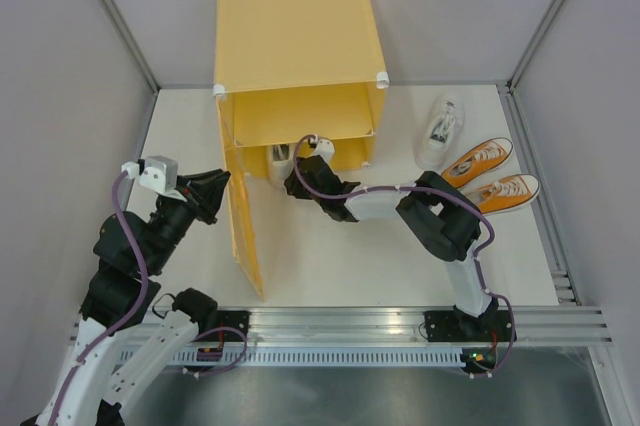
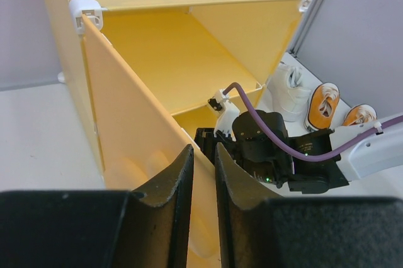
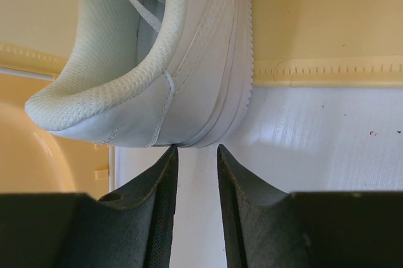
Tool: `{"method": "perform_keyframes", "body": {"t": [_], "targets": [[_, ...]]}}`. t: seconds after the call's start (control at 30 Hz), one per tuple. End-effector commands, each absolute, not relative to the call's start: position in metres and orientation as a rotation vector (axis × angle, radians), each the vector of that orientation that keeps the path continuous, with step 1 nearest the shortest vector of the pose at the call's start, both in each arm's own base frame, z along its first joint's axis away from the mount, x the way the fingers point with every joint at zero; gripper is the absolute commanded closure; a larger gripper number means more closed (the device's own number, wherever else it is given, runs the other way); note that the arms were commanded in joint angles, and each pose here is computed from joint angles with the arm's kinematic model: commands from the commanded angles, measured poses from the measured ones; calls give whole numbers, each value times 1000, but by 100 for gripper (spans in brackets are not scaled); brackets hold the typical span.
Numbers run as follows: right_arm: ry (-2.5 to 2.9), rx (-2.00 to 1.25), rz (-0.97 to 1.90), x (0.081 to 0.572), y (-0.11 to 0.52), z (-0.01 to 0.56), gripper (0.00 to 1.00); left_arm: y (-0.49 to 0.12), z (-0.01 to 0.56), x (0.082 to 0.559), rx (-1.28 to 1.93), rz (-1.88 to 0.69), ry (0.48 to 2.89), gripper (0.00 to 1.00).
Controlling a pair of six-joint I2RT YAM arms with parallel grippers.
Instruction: Place and organize the shoes in the shoe cabinet
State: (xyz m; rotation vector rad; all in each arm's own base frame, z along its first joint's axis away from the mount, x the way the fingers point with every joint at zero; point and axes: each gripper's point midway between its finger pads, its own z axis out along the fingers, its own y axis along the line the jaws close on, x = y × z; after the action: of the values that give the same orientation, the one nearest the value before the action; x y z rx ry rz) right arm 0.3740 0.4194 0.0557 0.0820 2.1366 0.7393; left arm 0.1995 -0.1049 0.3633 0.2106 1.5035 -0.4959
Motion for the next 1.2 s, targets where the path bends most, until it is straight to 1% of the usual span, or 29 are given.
{"method": "perform_keyframes", "body": {"t": [0.0, 0.33, 0.77, 0.9, 1.03, 1.17], "targets": [[1970, 176, 738, 411, 416, 111, 64, -105, 304, 200, 294, -429, 1699, 76], [1910, 234, 727, 428, 415, 125, 64, -106, 303, 200, 299, -431, 1703, 76], [1920, 258, 712, 445, 418, 117, 64, -107, 302, 200, 302, -433, 1705, 76], [1916, 239, 752, 437, 419, 118, 64, -107, 303, 200, 300, -435, 1703, 76], [1911, 207, 745, 416, 414, 120, 64, -110, 303, 198, 319, -455, 1704, 76], [1904, 187, 767, 392, 427, 122, 64, -110, 303, 197, 317, -457, 1701, 76]]}}
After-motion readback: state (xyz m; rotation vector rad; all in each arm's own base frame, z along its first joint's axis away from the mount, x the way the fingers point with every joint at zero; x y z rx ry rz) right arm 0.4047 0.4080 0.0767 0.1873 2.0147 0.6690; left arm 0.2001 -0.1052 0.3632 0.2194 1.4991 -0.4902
